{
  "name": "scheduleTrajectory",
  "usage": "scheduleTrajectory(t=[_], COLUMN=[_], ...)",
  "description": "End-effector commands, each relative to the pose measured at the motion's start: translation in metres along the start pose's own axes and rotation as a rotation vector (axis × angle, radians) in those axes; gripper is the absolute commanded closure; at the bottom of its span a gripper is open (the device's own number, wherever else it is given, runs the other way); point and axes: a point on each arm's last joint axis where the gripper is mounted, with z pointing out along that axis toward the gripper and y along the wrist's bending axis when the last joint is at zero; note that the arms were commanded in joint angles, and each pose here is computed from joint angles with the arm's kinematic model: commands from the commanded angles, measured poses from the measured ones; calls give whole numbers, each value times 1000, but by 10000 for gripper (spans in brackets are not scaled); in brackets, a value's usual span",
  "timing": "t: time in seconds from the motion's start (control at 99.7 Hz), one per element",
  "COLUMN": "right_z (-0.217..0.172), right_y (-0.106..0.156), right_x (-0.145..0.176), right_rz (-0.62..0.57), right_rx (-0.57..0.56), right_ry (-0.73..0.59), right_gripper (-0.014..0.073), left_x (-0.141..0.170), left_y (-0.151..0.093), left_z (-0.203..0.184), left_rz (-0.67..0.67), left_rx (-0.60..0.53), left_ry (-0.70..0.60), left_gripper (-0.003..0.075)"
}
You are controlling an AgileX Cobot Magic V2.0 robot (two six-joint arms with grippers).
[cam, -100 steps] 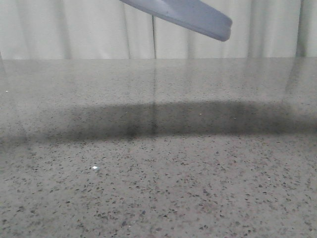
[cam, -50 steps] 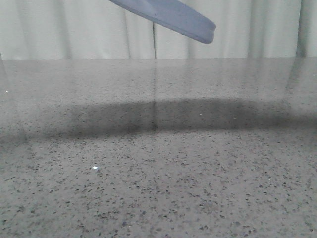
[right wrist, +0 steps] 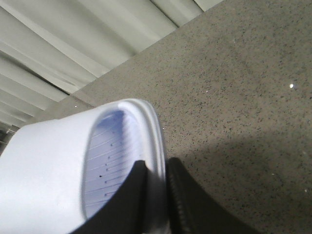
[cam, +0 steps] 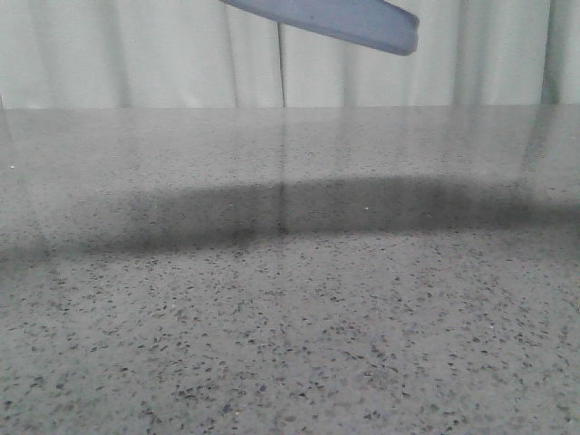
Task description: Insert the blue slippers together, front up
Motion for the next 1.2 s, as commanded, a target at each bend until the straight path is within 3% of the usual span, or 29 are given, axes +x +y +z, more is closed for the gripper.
scheduleTrajectory(t=[0.0,0.191,0.301,0.652,1.194], right_z=[-4,-5,-7,-42,-47], right_y=[7,0,-2,8,11], right_x=[-12,-16,-20,-37,-37], right_rz=[-51,-121,-138,-182,-198], right_rx=[6,82,118,180,177], right_ry=[-64,-110,-158,-428,-449], right_gripper=[421,155,88,84,84], left_x=[4,0,-4,-20,-35], left_y=[-15,-6,1,30,81], left_z=[0,3,7,22,40], left_rz=[-48,-69,-90,-115,-118], left_rx=[81,46,16,-116,-352], left_ry=[43,17,21,15,81], left_gripper=[694,694,694,694,692])
